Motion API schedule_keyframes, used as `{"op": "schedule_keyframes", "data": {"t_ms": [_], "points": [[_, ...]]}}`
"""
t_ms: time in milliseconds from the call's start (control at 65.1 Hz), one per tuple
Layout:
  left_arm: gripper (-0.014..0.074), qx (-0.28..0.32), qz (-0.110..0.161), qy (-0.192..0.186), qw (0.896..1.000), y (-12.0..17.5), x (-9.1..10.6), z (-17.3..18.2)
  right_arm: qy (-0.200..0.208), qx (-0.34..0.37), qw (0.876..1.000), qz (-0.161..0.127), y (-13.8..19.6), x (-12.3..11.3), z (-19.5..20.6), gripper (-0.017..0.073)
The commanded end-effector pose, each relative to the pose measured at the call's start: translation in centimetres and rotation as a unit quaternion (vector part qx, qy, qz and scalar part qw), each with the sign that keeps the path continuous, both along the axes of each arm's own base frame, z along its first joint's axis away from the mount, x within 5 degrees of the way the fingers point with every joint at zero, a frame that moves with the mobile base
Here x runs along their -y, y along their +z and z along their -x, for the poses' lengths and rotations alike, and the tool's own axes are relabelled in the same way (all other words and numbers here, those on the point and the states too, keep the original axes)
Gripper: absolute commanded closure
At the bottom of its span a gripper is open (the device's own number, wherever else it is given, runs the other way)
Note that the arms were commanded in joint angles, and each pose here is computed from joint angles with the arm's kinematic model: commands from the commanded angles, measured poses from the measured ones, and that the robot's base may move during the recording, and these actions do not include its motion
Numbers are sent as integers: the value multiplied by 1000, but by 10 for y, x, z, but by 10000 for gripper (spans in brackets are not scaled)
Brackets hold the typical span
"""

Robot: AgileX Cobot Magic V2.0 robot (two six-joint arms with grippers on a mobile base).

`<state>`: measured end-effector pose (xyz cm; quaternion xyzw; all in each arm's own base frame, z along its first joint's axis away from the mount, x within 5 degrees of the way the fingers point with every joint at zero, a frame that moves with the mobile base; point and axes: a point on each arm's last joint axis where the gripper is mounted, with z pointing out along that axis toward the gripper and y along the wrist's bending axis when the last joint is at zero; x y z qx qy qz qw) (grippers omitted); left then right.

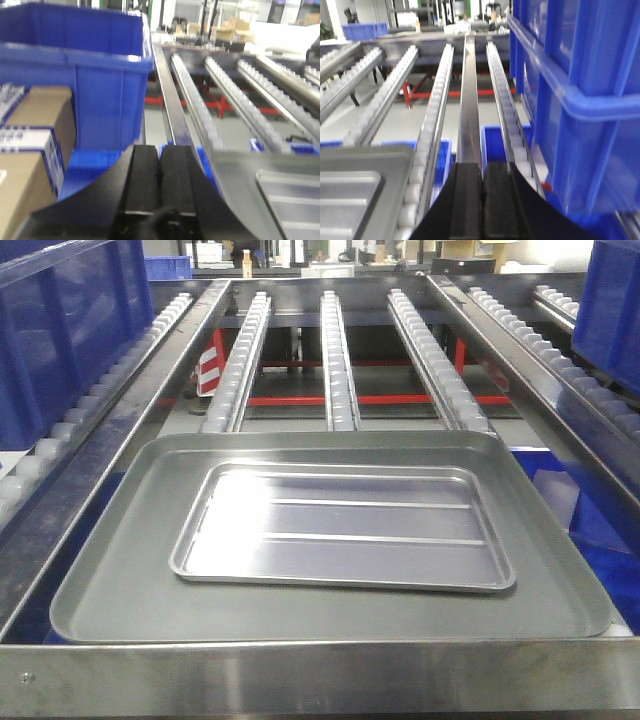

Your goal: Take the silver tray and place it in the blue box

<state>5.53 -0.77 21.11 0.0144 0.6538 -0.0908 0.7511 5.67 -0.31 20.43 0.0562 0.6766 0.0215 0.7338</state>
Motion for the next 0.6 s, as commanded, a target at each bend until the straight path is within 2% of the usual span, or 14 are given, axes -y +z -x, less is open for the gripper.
{"op": "schedule_keyframes", "data": {"t_ms": [0,77,123,169,292,369,445,491,583], "points": [[699,83,16,6,996,24,-2,6,-5,97,995,-2,20,1,5,503],[698,89,-8,5,996,48,-2,11,-4,128,992,-20,42,1,11,503],[699,90,-32,8,995,70,-2,16,-2,136,990,-23,57,1,14,503],[699,83,-46,10,995,90,-2,20,0,138,990,-23,72,0,17,503],[696,20,-67,14,997,136,-3,18,5,119,993,-23,112,-1,16,500],[694,-26,-65,8,997,155,-1,8,6,109,994,-24,133,-1,9,490],[657,-68,-60,1,996,169,2,-9,7,83,996,-25,145,0,-4,432],[603,-86,-50,-6,995,174,5,-20,8,62,998,-26,150,0,-12,375],[421,-125,-31,-19,992,178,10,-46,17,12,999,-29,155,-1,-31,235]]}}
